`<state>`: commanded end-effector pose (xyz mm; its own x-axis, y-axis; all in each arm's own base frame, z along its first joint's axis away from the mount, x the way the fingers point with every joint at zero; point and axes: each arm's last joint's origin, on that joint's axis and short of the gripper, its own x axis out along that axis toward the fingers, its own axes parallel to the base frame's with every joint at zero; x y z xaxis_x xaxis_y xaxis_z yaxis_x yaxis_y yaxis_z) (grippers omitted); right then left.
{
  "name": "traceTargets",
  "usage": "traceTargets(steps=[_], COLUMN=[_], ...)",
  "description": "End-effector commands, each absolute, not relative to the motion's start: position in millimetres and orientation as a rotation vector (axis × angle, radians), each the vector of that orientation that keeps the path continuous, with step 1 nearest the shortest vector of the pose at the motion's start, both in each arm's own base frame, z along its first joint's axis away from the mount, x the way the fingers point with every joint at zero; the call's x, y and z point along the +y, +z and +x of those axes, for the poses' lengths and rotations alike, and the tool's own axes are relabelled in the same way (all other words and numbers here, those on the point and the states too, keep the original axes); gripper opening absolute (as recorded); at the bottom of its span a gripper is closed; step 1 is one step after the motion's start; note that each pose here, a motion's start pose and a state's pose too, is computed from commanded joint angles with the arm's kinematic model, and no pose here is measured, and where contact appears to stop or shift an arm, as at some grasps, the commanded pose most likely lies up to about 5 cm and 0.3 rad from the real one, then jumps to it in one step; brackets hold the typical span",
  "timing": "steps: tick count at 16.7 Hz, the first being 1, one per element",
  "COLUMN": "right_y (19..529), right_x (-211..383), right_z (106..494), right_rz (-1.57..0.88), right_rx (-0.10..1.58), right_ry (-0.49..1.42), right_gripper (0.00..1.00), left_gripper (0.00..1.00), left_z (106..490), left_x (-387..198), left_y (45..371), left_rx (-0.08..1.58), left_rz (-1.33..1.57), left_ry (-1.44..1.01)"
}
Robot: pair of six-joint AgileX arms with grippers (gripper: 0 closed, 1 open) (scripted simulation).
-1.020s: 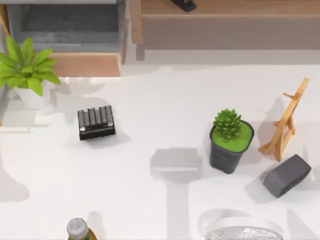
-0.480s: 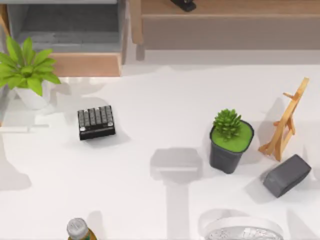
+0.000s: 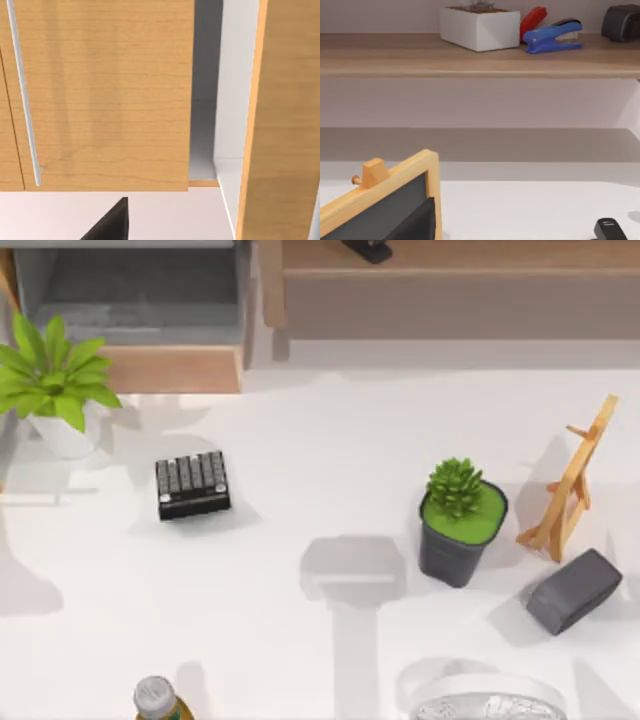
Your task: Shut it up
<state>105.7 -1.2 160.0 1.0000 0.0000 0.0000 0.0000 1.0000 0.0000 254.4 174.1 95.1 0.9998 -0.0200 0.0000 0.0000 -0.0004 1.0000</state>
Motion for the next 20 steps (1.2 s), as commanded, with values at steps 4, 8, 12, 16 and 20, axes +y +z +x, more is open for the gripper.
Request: traceTargets(steps=[4,8,12,16,20], right_y=[160.0,160.0,160.0,160.0,160.0], right_x=[-1.2,-1.2,-1.2,-1.2,-1.2], right_z=[105.7,105.7,105.7,105.7,105.7], right_rz=[0.000,0.000,0.000,0.000,0.000], right_rx=[0.000,0.000,0.000,0.000,0.000], right_ry=[0.000,0.000,0.000,0.000,0.000], right_gripper=[1.00,1.00,1.00,1.00,1.00], left_gripper=[0.47,0.17,0.00,0.00,0.00], left_z=[254.4,254.4,254.4,254.4,254.8], left_x=[174.1,174.1,174.1,174.1,174.2], left_y=[95.1,95.1,95.1,95.1,90.8], left_rx=[-0.016,-0.016,-0.016,-0.016,-0.002], left_rz=[1.571,1.571,1.571,1.571,1.556], left_ry=[-0.016,-0.016,-0.016,-0.016,-0.029])
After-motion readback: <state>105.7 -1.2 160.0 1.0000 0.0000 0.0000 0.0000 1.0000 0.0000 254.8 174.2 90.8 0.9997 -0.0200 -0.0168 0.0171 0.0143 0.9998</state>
